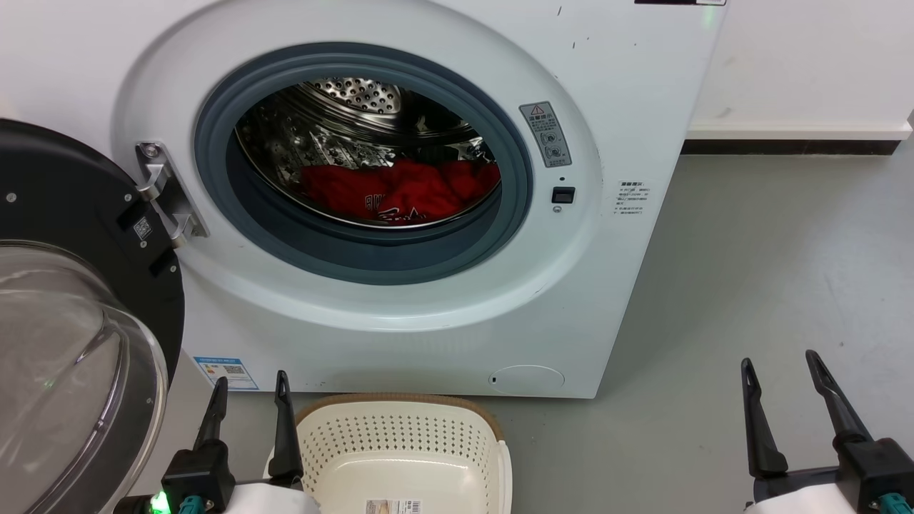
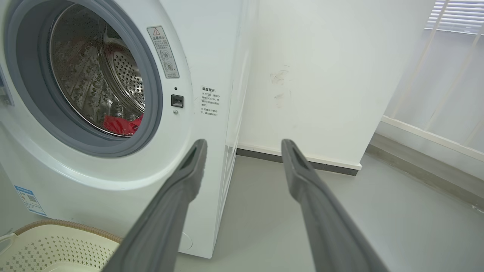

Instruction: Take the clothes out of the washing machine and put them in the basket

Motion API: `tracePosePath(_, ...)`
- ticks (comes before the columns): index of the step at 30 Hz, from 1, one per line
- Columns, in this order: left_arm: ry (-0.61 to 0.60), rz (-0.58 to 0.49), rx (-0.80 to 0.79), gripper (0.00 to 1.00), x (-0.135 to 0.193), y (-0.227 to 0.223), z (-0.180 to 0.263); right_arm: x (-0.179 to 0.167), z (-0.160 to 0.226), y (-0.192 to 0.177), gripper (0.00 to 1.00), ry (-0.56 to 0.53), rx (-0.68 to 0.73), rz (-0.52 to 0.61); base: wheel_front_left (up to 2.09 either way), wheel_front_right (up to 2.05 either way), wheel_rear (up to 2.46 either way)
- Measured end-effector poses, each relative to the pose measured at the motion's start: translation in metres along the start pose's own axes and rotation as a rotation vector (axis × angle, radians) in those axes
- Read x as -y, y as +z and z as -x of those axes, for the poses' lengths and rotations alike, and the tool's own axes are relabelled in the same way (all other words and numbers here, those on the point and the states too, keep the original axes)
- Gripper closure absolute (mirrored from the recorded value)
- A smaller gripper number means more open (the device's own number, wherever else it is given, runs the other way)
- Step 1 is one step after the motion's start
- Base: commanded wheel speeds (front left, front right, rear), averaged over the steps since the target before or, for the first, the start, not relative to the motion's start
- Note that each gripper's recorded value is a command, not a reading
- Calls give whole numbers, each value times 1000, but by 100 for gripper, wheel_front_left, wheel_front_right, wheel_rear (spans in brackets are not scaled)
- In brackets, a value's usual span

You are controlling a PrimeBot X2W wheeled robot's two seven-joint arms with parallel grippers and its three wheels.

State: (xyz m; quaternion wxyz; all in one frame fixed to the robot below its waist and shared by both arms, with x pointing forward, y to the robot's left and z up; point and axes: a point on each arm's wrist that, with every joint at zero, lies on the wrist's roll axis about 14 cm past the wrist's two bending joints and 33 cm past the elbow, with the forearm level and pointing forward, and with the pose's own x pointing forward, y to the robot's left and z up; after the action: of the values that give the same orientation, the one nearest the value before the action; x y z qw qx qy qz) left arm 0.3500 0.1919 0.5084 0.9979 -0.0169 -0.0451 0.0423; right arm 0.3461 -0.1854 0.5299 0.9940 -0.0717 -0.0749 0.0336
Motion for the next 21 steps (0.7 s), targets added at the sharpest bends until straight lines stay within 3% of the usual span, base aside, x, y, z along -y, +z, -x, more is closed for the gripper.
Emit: tracePosePath(21, -2, -1, -19, 0, 1, -6, 0, 2, 2, -12, 0, -11, -36, -26, 0, 0, 0)
